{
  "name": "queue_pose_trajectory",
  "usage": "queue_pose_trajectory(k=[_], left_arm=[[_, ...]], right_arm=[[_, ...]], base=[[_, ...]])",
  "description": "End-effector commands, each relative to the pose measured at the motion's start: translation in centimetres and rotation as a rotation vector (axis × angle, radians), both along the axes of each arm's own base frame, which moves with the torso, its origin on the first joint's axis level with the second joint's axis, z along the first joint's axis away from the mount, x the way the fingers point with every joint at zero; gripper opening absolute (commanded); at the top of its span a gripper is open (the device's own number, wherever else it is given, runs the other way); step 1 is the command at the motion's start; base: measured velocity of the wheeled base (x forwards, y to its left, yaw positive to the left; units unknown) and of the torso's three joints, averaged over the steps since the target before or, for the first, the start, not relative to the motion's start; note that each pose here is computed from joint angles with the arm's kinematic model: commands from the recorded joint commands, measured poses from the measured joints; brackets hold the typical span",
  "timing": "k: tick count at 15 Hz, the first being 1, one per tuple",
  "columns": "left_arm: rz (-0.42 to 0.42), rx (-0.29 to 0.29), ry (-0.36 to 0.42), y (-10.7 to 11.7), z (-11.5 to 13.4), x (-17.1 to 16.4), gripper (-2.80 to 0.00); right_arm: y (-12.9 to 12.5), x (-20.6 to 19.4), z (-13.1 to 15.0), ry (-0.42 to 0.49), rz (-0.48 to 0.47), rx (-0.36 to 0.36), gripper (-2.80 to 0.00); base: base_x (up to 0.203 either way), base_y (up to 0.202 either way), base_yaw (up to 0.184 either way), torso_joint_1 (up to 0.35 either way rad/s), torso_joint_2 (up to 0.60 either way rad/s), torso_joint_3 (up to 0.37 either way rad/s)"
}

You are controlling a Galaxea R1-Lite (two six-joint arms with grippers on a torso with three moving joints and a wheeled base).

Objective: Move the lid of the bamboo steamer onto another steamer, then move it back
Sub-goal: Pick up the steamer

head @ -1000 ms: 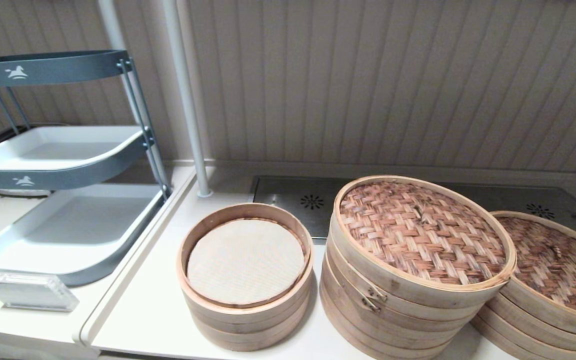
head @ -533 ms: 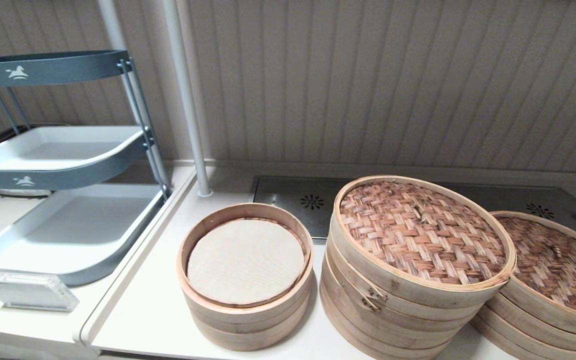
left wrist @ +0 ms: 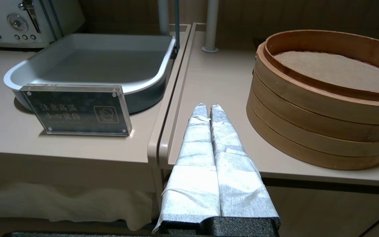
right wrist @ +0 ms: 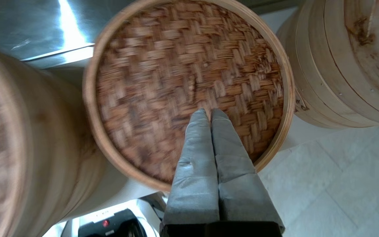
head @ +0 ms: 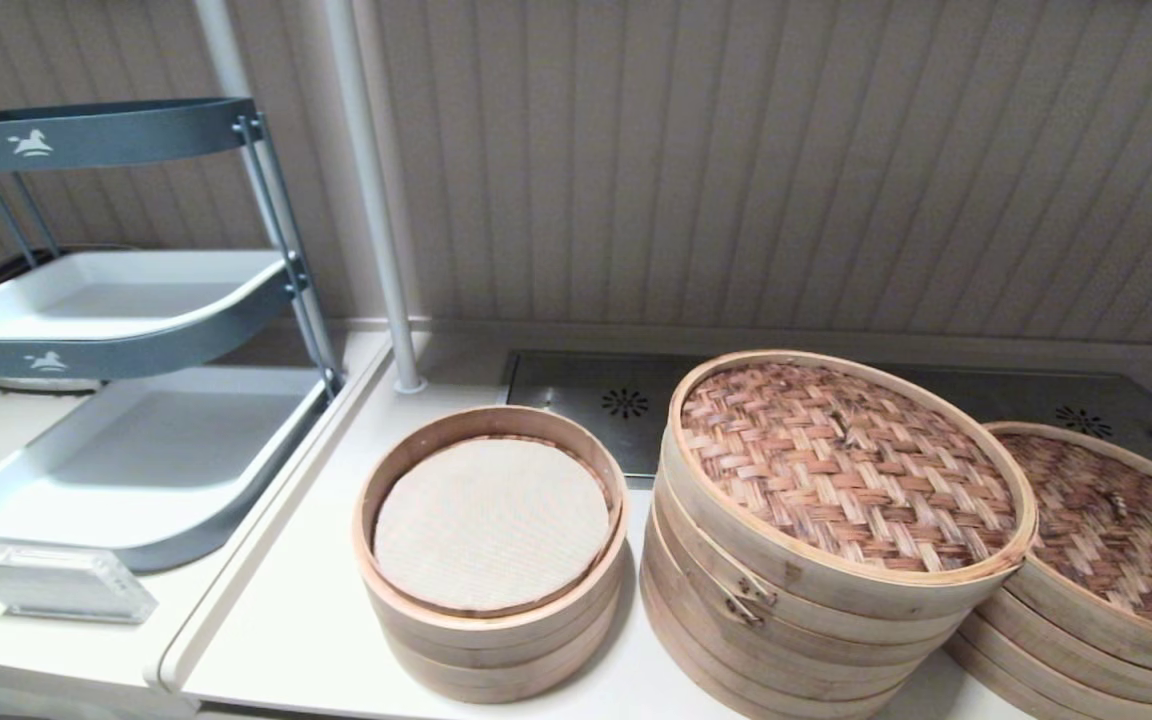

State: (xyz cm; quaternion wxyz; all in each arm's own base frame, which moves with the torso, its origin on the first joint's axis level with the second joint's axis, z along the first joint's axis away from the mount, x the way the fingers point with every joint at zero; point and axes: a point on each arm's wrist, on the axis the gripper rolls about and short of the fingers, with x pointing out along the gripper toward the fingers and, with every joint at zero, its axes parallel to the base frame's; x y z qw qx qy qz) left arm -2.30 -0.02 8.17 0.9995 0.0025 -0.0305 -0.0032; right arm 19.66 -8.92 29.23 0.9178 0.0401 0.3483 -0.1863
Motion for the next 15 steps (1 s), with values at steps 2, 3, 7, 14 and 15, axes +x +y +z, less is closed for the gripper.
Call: queue_pose_trajectory(k=[2,3,7,14,15], left_arm=[[0.0,0.0,0.023,0.0,-0.7,0.2,-2.8],[0.0,0.0,0.023,0.0,-0.7,0.2,-2.8],[-0.001,0.0,0.022,0.0,-0.7,0.2,-2.8],[-0.001,0.0,0.023,0.0,-0.7,0.2,-2.8],[0.0,0.0,0.023,0.0,-0.7,0.2,-2.8]], right_arm=[[-2.5,2.9,-2.8,0.107,-0.023,0.07,-2.8],[-3.1,3.1,-3.6,0.122,-0.017,0.111,-2.8],[-3.7,3.4,-6.3,0.186,0.0,0.198,0.0],[-3.8,3.7,-7.7,0.224,-0.004,0.223,0.0],[-3.9,3.8,-8.0,0.227,-0.004,0.225,0.0]], base=[[0.0,0.0,0.0,0.0,0.0,0.0],[0.0,0.0,0.0,0.0,0.0,0.0],[0.0,0.0,0.0,0.0,0.0,0.0],[0.0,0.0,0.0,0.0,0.0,0.0],[0.0,0.0,0.0,0.0,0.0,0.0]])
